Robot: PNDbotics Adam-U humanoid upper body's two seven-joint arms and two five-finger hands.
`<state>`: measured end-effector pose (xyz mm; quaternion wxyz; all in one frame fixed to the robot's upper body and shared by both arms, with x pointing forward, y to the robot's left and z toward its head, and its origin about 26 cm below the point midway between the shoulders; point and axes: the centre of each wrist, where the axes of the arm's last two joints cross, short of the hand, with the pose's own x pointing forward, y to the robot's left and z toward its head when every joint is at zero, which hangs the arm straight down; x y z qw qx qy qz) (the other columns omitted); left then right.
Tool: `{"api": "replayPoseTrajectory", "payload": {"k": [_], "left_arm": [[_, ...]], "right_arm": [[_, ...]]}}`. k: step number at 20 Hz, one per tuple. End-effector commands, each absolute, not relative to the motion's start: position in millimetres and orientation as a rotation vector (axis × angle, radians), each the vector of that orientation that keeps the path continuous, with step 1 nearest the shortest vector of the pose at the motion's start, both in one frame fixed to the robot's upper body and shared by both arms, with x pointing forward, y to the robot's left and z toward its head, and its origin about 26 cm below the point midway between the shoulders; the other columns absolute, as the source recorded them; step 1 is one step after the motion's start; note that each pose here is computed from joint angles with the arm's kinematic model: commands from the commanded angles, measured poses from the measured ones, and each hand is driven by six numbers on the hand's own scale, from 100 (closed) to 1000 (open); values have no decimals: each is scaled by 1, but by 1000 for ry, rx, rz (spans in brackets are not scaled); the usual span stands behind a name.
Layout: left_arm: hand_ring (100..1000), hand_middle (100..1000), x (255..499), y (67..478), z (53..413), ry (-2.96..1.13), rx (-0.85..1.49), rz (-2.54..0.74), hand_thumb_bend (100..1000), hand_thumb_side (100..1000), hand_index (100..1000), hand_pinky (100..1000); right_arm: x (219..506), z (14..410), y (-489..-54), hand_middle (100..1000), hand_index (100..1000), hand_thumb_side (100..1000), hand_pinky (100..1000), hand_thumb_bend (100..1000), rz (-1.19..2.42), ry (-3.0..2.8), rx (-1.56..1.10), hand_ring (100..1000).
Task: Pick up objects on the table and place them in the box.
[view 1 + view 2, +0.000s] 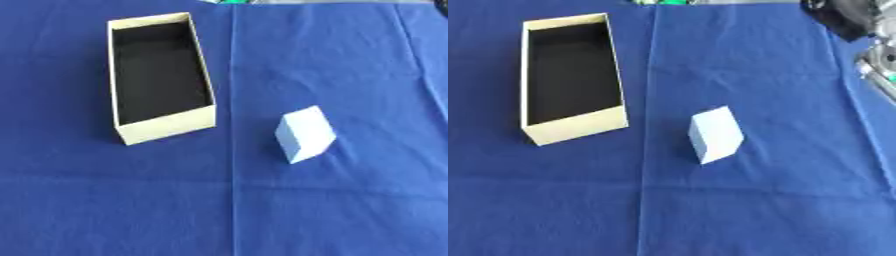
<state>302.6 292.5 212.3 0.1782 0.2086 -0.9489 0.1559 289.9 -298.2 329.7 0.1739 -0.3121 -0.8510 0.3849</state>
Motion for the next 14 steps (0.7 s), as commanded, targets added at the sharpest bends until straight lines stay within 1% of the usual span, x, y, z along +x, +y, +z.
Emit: {"api": "replayPoseTrajectory", "payload": {"k": [1, 2, 3, 4, 5, 6, 7, 12, 13, 14], "left_arm": [[729, 606, 300, 292, 222, -2724, 584, 402, 109, 676, 740, 481], [729, 606, 300, 291, 222, -2725, 576, 400, 109, 677, 740, 481], [729, 606, 300, 290, 222, -2727, 567, 399, 108, 677, 740, 481], [729, 607, 301, 289, 222, -2728, 557, 399, 108, 677, 740, 481], [729, 607, 301, 287, 223, -2730, 546, 398, 108, 677, 740, 481], [729, 607, 301, 287, 223, -2730, 538, 397, 108, 677, 740, 481], [730, 607, 301, 286, 223, -2730, 533, 397, 107, 677, 740, 481], [731, 607, 301, 285, 222, -2728, 522, 396, 106, 678, 740, 482], [731, 607, 301, 286, 222, -2727, 521, 396, 105, 677, 740, 482], [731, 607, 301, 286, 222, -2727, 521, 396, 105, 677, 740, 481]], "right_arm": [[282, 342, -296, 829, 928, 970, 781, 136, 1319, -2337, -981, 905], [282, 342, -295, 828, 929, 960, 787, 194, 1377, -2301, -996, 910], [281, 340, -296, 828, 929, 959, 788, 202, 1430, -2256, -1014, 910], [281, 338, -296, 832, 934, 941, 799, 244, 1481, -2207, -1031, 919], [281, 335, -297, 834, 936, 929, 803, 262, 1526, -2152, -1046, 923], [281, 331, -296, 834, 936, 929, 803, 262, 1561, -2111, -1052, 923], [282, 327, -294, 834, 938, 896, 809, 291, 1588, -2078, -1055, 927], [287, 308, -279, 847, 950, 862, 824, 314, 1675, -1960, -1047, 941], [288, 303, -277, 859, 976, 818, 837, 347, 1696, -1932, -1041, 955], [288, 298, -276, 860, 980, 814, 838, 351, 1718, -1903, -1036, 956]]}}
